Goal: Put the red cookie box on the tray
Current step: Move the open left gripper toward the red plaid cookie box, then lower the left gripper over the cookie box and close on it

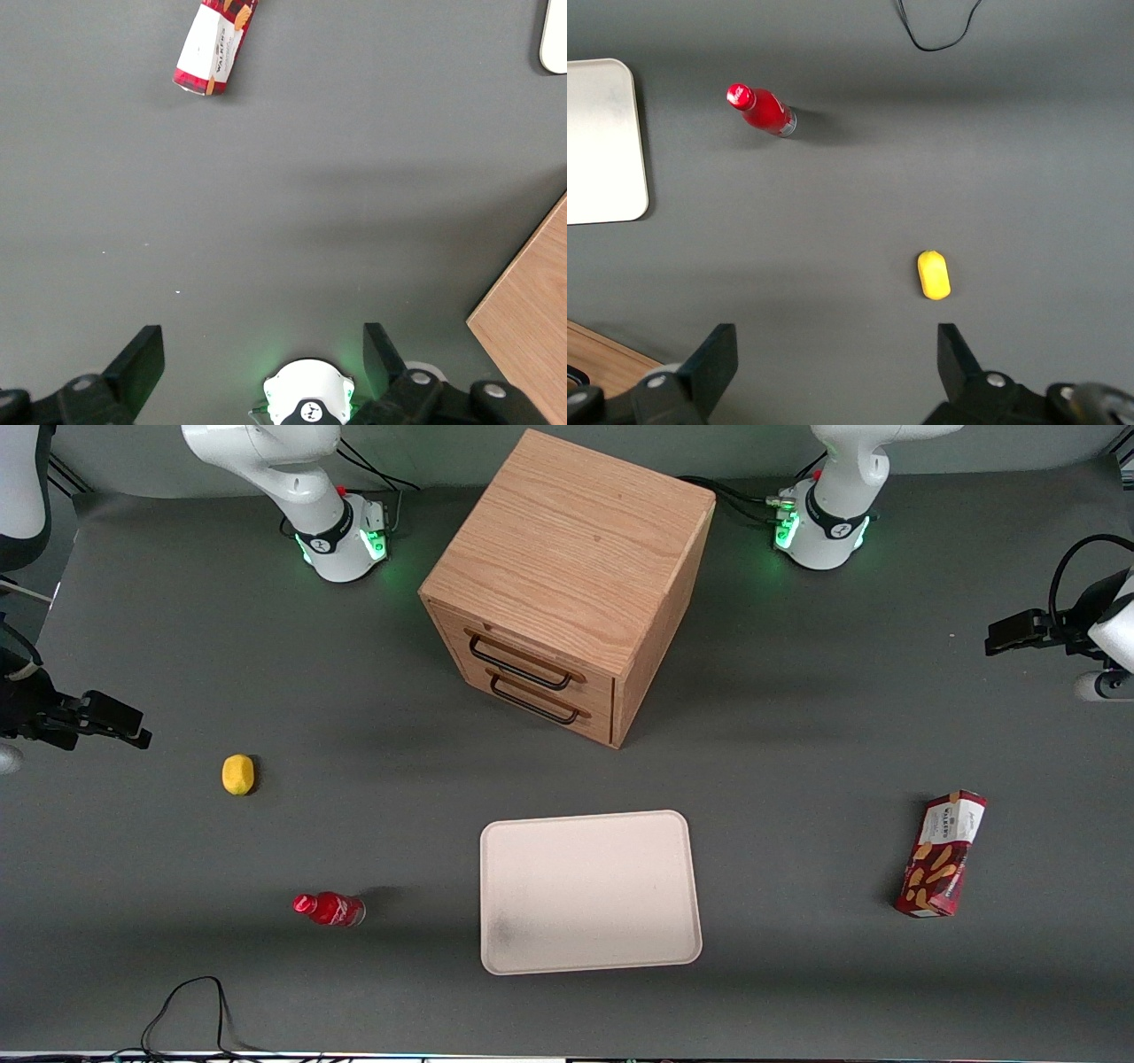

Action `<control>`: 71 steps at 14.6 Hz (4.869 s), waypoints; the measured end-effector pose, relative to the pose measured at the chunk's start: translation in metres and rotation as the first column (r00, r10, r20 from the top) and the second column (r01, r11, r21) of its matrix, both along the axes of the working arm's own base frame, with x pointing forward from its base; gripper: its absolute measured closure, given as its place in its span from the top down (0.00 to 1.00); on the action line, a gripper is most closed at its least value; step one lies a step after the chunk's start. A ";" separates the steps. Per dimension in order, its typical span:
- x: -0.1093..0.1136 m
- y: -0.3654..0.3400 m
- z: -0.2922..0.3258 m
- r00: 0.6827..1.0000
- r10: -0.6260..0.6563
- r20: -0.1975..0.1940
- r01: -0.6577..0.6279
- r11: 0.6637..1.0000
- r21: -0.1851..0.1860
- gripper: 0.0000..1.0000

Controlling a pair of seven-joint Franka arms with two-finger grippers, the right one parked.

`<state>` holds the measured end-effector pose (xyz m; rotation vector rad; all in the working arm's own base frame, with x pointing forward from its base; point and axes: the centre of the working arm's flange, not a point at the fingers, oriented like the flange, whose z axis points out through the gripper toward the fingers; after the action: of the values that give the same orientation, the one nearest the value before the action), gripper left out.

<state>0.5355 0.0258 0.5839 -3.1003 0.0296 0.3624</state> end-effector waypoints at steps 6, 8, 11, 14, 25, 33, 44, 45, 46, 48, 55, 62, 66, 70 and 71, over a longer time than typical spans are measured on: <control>0.006 -0.006 0.006 1.000 -0.010 0.008 0.010 1.000 0.000 1.00; 0.008 -0.006 0.009 1.000 -0.010 0.014 0.010 1.000 0.000 1.00; 0.009 -0.008 0.015 0.999 -0.015 0.029 0.015 1.000 0.000 1.00; 0.011 -0.007 0.012 1.000 -0.012 0.025 0.012 1.000 0.001 1.00; 0.063 0.023 -0.033 0.961 -0.269 0.062 0.270 0.963 -0.004 1.00; 0.113 0.064 -0.052 0.918 -0.377 0.119 0.380 0.925 -0.002 1.00; 0.143 0.063 -0.202 0.900 -0.385 0.207 0.398 0.917 -0.026 1.00; 0.146 0.065 -0.217 0.891 -0.399 0.214 0.413 0.910 -0.022 1.00; 0.147 0.067 -0.228 0.890 -0.404 0.213 0.418 0.908 -0.023 1.00; 0.148 0.072 -0.250 0.894 -0.400 0.204 0.415 0.909 -0.037 1.00; 0.152 0.079 -0.310 0.902 -0.380 0.202 0.401 0.914 -0.069 1.00; 0.155 0.078 -0.331 0.899 -0.382 0.215 0.402 0.913 -0.062 1.00; 0.155 0.078 -0.335 0.899 -0.381 0.216 0.402 0.913 -0.061 1.00; 0.155 0.079 -0.335 0.890 -0.400 0.218 0.422 0.905 -0.061 0.78; 0.155 0.079 -0.335 0.887 -0.406 0.218 0.428 0.902 -0.061 0.67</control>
<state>0.6907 0.1049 0.2489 -3.0934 0.7249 0.0323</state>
